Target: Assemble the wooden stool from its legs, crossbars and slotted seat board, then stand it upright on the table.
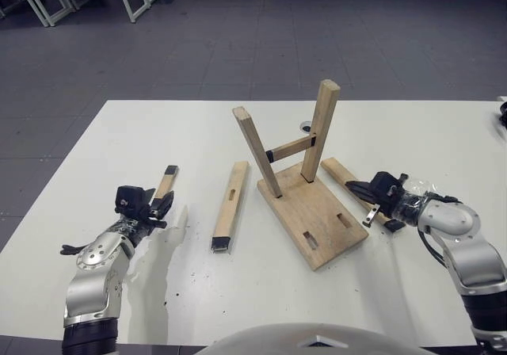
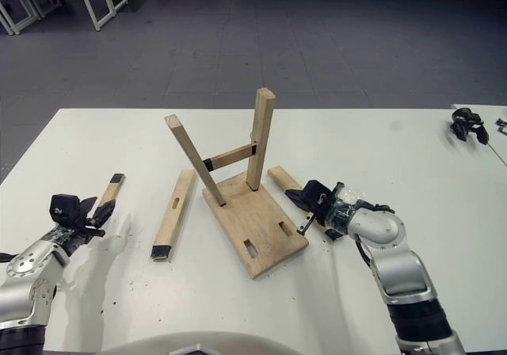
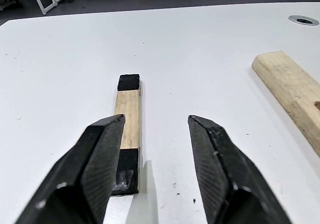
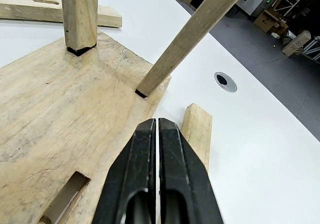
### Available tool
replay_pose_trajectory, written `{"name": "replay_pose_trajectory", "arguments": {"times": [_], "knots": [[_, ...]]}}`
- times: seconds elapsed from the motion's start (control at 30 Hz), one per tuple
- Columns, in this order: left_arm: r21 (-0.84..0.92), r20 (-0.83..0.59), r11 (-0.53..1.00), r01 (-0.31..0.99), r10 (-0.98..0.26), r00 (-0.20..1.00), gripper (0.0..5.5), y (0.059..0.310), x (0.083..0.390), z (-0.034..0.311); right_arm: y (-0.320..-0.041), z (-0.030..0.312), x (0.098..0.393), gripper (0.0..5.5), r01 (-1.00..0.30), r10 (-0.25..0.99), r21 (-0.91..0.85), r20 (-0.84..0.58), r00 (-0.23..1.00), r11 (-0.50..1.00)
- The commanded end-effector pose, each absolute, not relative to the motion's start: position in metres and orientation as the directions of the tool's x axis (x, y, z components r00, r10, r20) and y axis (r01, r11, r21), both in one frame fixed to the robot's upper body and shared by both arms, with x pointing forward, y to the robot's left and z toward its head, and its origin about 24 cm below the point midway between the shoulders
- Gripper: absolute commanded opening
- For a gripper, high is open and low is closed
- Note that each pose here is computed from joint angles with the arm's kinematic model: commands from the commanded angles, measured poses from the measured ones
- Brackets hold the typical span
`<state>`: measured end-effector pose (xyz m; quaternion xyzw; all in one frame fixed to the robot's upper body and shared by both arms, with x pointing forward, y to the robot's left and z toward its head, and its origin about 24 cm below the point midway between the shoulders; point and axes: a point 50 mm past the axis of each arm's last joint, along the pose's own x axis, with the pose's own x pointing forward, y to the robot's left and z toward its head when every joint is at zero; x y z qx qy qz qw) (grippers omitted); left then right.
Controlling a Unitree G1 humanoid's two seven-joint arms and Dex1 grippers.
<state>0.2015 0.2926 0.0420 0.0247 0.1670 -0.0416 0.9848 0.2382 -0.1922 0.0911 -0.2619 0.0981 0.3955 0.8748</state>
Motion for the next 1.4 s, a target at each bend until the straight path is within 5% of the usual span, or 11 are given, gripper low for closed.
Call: {"name": "replay_pose_trajectory", "arguments": {"times": [0.03, 0.3, 0.43, 0.57, 0.63, 0.73, 0.93, 1.03, 1.17, 1.4], "knots": [[0.045, -0.362, 0.996, 0.076, -0.054, 0.931, 2.14, 0.307, 0.198, 0.036, -0.192, 0.092, 0.240, 0.10, -0.746, 0.637, -0.394, -0.391, 0.664, 0.536], [-0.028, -0.426, 0.996, 0.085, -0.089, 0.900, 2.14, 0.317, 0.208, 0.013, -0.192, 0.094, 0.246, 0.10, -0.751, 0.639, -0.405, -0.398, 0.659, 0.522], [-0.089, -0.513, 0.994, 0.067, -0.103, 0.852, 1.39, 0.318, 0.201, 0.001, -0.192, 0.096, 0.247, 0.10, -0.752, 0.641, -0.405, -0.397, 0.657, 0.520], [-0.075, -0.542, 0.996, 0.047, -0.080, 0.837, 1.30, 0.316, 0.201, 0.002, -0.188, 0.105, 0.245, 0.44, -0.765, 0.675, -0.290, -0.359, 0.644, 0.575], [-0.043, -0.439, 0.998, 0.056, -0.069, 0.896, 1.30, 0.309, 0.210, 0.019, -0.180, 0.118, 0.245, 0.78, -0.772, 0.724, -0.119, -0.282, 0.629, 0.624], [-0.012, -0.071, 0.998, 0.066, -0.067, 0.995, 1.30, 0.290, 0.228, 0.071, -0.168, 0.139, 0.244, 1.17, -0.783, 0.795, 0.143, -0.163, 0.584, 0.605], [0.180, 0.472, 0.960, 0.214, -0.275, 0.838, 1.30, 0.239, 0.245, 0.195, -0.146, 0.195, 0.252, 1.17, -0.796, 0.852, 0.444, 0.123, 0.509, 0.412], [0.263, 0.515, 0.879, 0.397, -0.476, 0.712, 1.30, 0.202, 0.245, 0.228, -0.131, 0.230, 0.259, 1.17, -0.816, 0.845, 0.504, 0.272, 0.460, 0.282], [0.294, 0.451, 0.779, 0.554, -0.625, 0.638, 1.30, 0.173, 0.241, 0.224, -0.116, 0.259, 0.267, 1.17, -0.804, 0.825, 0.568, 0.359, 0.436, 0.177], [0.315, 0.387, 0.691, 0.651, -0.719, 0.577, 1.30, 0.148, 0.237, 0.212, -0.103, 0.282, 0.278, 1.17, -0.775, 0.806, 0.626, 0.413, 0.424, 0.086]]}}
